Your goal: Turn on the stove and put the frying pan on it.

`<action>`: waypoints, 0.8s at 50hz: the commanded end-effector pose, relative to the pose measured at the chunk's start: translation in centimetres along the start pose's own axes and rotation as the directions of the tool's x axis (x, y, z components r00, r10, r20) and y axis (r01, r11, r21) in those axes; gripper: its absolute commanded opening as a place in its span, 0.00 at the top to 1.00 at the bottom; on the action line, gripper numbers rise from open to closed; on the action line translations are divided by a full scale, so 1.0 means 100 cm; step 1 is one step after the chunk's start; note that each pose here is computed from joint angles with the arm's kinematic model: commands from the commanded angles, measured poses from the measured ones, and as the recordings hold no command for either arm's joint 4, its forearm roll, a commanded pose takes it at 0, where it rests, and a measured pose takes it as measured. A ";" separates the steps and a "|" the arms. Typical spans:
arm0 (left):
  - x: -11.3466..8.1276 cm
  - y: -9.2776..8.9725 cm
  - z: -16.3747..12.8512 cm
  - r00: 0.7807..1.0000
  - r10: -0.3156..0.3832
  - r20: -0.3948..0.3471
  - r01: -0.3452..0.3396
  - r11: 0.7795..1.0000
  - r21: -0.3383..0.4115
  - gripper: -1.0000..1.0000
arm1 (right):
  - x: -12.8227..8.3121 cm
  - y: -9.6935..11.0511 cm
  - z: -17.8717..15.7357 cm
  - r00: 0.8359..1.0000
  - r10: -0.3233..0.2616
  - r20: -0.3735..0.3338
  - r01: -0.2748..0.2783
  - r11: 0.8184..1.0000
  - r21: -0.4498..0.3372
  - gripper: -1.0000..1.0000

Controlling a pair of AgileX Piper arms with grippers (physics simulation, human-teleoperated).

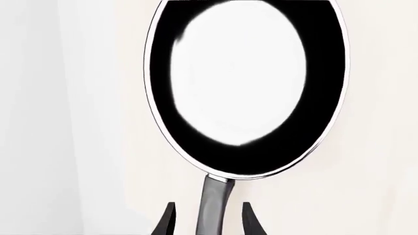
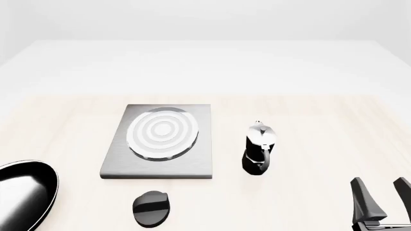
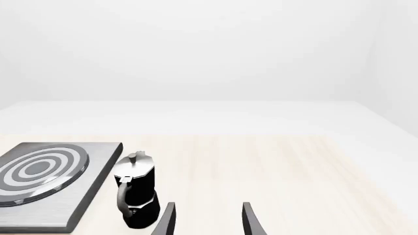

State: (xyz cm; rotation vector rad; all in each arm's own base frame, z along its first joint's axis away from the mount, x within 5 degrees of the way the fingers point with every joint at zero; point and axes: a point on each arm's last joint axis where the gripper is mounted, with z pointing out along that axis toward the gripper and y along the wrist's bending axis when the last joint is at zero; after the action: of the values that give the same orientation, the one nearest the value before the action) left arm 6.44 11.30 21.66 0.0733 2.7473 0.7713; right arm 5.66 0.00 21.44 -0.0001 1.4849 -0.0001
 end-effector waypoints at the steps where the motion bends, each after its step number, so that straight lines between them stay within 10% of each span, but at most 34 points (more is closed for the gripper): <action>1: 0.004 -0.001 0.001 1.000 0.018 -0.023 -0.018 1.000 0.017 0.00 | 0.000 0.000 0.000 1.000 0.000 0.000 0.000 1.000 0.000 0.00; 3: 0.007 -0.010 0.007 0.999 0.042 -0.014 -0.042 0.999 0.007 0.00 | 0.000 0.000 0.000 1.000 0.000 0.000 0.000 1.000 0.000 0.00; 4: 0.011 0.031 0.026 0.988 -0.119 -0.099 0.121 0.993 0.015 0.00 | 0.000 0.000 0.000 1.000 0.000 0.000 0.000 1.000 0.000 0.00; 5: 0.008 0.020 0.019 0.993 -0.089 -0.078 0.091 0.996 0.018 0.00 | 0.000 0.000 0.000 1.000 0.000 0.000 0.000 1.000 0.000 0.00; 6: 0.013 -0.010 0.012 0.996 0.087 -0.033 -0.087 0.996 -0.009 0.00 | 0.000 0.000 0.000 1.000 0.000 0.000 0.000 1.000 0.000 0.00; 8: 0.004 0.026 0.029 0.993 -0.090 -0.077 0.093 0.995 0.032 0.00 | 0.000 0.000 0.000 1.000 0.000 0.000 0.000 1.000 0.000 0.00; 40: 0.025 -0.005 0.044 0.994 0.046 -0.095 -0.044 0.999 0.031 0.00 | 0.000 0.000 0.000 1.000 0.000 0.000 0.000 1.000 0.000 0.00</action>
State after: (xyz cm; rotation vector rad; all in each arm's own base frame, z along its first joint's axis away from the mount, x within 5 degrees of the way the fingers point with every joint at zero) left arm 5.55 13.37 18.29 0.0768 2.8355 0.7744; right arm 5.66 0.00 21.44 -0.0001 1.4848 -0.0001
